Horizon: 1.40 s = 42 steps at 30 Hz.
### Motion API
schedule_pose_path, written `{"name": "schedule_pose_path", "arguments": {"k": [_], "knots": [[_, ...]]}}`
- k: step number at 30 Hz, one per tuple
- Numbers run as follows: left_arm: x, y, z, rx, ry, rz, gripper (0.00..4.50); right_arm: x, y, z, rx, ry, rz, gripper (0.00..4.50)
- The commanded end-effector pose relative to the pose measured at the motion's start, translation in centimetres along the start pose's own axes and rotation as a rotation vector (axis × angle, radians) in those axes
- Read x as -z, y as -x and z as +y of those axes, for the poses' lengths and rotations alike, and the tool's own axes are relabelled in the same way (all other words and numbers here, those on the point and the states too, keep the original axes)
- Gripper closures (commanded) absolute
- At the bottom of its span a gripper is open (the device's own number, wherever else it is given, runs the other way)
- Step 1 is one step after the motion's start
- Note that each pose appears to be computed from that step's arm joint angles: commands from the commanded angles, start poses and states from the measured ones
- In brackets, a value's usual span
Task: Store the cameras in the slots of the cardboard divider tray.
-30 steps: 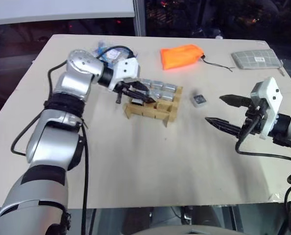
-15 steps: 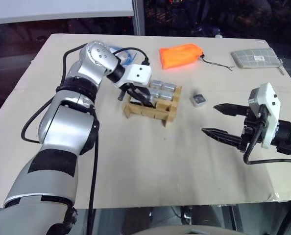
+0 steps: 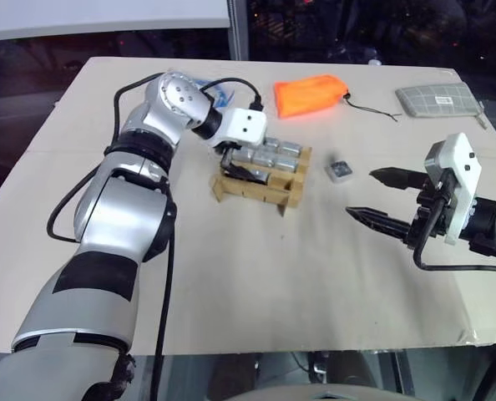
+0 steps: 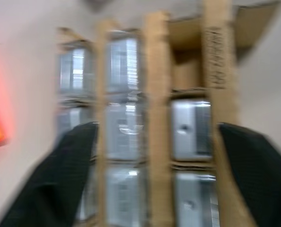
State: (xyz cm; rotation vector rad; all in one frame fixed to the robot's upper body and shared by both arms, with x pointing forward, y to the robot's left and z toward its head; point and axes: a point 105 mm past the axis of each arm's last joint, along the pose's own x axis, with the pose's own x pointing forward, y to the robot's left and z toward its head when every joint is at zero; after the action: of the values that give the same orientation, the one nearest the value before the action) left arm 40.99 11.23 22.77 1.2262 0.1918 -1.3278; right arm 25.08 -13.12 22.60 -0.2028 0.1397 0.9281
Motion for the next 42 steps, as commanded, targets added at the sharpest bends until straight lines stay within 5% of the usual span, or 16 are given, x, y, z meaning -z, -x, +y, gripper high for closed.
{"name": "schedule_pose_path", "arguments": {"k": [1, 6, 12, 19, 31, 35, 38, 42], "knots": [[-1.1, 2.4, 1.4, -0.112, 0.038, -0.133, 0.03, 0.2, -0.5, -1.3, 0.081, 0.009, -0.018, 0.0], [-3.0, 6.3, 1.4, -0.172, 0.153, -0.453, 0.03, 4.0, -2.8, -4.4, 0.267, -0.036, 0.005, 0.0], [-2.3, 10.0, -4.1, -0.186, 0.352, -0.657, 0.03, 7.6, -6.0, -6.7, 0.337, -0.077, -0.015, 0.0], [-3.2, 9.4, -10.9, -0.209, 0.619, -0.68, 0.03, 9.5, -9.4, -10.3, 0.421, -0.049, -0.061, 0.0], [-3.8, 8.2, -12.9, -0.287, 0.73, -0.622, 0.03, 10.8, -13.1, -13.9, 0.463, -0.104, -0.082, 0.0], [-3.9, 8.3, -12.8, -0.299, 0.734, -0.628, 0.0, 10.4, -13.4, -13.5, 0.414, -0.125, -0.124, 1.14], [-3.8, 7.8, -12.7, -0.282, 0.785, -0.637, 0.0, 10.5, -13.2, -12.8, 0.378, -0.104, -0.135, 2.51], [-3.7, 6.8, -12.1, -0.267, 0.834, -0.65, 0.0, 9.4, -12.6, -12.0, 0.356, -0.013, -0.162, 2.55]]}}
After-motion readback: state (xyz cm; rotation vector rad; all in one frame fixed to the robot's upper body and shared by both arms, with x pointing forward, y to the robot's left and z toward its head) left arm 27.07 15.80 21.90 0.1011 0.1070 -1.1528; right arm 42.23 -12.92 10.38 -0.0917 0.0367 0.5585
